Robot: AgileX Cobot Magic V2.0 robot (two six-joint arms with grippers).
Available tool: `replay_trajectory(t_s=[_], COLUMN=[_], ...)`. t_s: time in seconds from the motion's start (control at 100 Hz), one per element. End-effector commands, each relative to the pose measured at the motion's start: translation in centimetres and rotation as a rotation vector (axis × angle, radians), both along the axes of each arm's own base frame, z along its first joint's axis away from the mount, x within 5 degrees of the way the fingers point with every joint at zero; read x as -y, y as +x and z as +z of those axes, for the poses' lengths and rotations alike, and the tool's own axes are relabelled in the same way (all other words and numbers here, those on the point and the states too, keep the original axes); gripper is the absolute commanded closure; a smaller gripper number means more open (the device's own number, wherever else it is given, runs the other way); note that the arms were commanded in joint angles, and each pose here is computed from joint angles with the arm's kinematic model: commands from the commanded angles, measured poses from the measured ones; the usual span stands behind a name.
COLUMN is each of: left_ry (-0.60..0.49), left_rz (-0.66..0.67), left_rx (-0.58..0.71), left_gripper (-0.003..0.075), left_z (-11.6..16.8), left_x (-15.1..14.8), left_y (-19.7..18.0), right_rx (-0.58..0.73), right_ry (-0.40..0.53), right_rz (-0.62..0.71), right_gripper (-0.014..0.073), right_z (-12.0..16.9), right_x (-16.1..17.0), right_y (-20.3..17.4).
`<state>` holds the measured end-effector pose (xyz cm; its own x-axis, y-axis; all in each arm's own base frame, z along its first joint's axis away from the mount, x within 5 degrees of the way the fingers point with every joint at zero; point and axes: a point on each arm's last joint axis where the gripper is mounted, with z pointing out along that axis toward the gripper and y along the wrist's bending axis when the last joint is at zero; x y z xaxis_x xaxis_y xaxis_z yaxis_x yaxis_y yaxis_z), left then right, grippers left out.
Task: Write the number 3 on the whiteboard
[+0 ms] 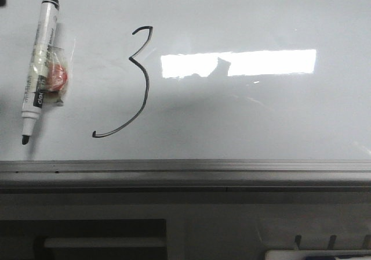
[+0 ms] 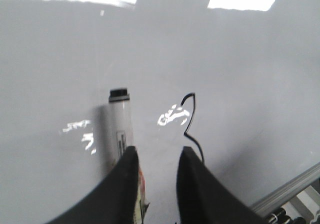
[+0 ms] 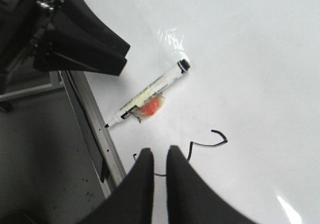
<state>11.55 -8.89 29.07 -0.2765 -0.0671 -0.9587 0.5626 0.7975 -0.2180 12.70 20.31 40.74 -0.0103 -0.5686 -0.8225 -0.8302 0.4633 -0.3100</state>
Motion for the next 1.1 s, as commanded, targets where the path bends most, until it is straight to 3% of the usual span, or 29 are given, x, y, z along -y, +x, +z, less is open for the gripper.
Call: replay_trajectory(t_s=[0.0, 0.21, 0.36, 0.75, 1.09], left_ry=[-0.044, -0.035, 0.029, 0.047, 0.013], left_rz=[-0.002, -0.006, -0.004, 0.002, -0.002], left_rx=[0.195, 0.264, 0.353, 0.349, 0.305], left_gripper=[0.0739, 0.0741, 0.0741, 0.0741, 0.0741], left_z=[2.9, 3.7, 2.4, -1.7, -1.9], left_x=[-0.8, -2.8, -3.9, -5.4, -5.3], left_y=[-0.9, -3.5, -5.0, -6.7, -6.8], right_rx=[0.109, 0.207, 0.295, 0.224, 0.214], right_ry=[0.133, 0.297, 0.445, 0.434, 0.464], right_rz=[0.021, 0.090, 0.150, 0.143, 0.139], right_gripper=[0.0656, 0.0656, 0.0655, 0.0656, 0.0656], right_z=[2.2, 0.8, -1.2, -10.4, -11.4], right_x=[1.4, 4.4, 7.3, 12.4, 13.2], right_y=[-0.7, -3.0, -5.3, -8.1, -8.6])
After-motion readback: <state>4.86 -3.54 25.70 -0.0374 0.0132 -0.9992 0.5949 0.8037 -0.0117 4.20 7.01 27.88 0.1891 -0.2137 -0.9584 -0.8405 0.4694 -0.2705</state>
